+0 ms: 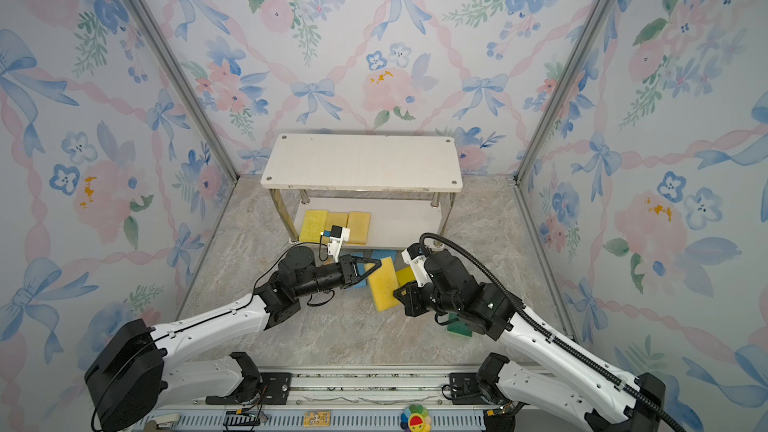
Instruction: Place and organize the cleaning sponges onto the shelf
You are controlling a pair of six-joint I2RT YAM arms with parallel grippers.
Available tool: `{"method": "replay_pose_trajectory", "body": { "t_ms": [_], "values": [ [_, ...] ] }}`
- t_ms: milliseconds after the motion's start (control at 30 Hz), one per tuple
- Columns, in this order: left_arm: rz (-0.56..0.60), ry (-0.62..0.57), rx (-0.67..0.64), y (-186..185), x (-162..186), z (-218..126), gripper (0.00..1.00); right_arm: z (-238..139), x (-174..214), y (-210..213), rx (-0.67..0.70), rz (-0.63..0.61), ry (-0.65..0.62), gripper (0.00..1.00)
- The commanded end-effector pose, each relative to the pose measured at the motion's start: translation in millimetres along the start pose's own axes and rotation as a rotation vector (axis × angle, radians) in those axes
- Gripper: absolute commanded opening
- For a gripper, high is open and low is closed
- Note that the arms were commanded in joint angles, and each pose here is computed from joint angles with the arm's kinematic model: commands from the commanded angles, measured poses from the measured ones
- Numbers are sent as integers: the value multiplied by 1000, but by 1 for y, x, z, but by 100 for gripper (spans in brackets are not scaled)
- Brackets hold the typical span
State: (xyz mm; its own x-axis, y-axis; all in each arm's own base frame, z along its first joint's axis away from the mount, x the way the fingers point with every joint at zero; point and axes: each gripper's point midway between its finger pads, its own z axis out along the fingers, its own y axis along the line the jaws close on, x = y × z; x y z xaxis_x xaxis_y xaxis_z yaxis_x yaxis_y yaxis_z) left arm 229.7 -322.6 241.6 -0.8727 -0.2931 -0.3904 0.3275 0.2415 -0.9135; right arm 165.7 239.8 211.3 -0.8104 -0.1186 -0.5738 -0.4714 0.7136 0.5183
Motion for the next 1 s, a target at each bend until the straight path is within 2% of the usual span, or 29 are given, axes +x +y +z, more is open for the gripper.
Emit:
{"method": "replay_pose_trajectory", "body": {
  "t_ms": [0, 100, 133, 233, 367, 500, 833, 967],
  "values": [
    [29, 3, 30, -5, -1, -2, 1, -8, -10, 3, 19, 13, -31, 25],
    [30, -17, 24, -2, -6, -8, 0, -19, -8, -18, 117, 134, -34, 66],
    [28, -22, 22, -1, -8, -10, 0, -23, -6, -24, 136, 194, -33, 73],
    [17, -32, 24, 0, -12, -14, 0, -25, -5, -18, 73, 298, -41, 78],
    [8, -41, 34, -3, -16, -18, 0, -18, -7, 3, -52, 338, -58, 77],
    [-3, -40, 50, -9, -17, -20, 0, -6, -7, 13, -127, 347, -56, 71],
    [-24, -53, 57, -10, -21, -27, 0, 7, -8, 27, -188, 336, -71, 44],
    [-27, -49, 57, -9, -20, -28, 0, 8, -8, 29, -196, 333, -73, 39]
  ]
}}
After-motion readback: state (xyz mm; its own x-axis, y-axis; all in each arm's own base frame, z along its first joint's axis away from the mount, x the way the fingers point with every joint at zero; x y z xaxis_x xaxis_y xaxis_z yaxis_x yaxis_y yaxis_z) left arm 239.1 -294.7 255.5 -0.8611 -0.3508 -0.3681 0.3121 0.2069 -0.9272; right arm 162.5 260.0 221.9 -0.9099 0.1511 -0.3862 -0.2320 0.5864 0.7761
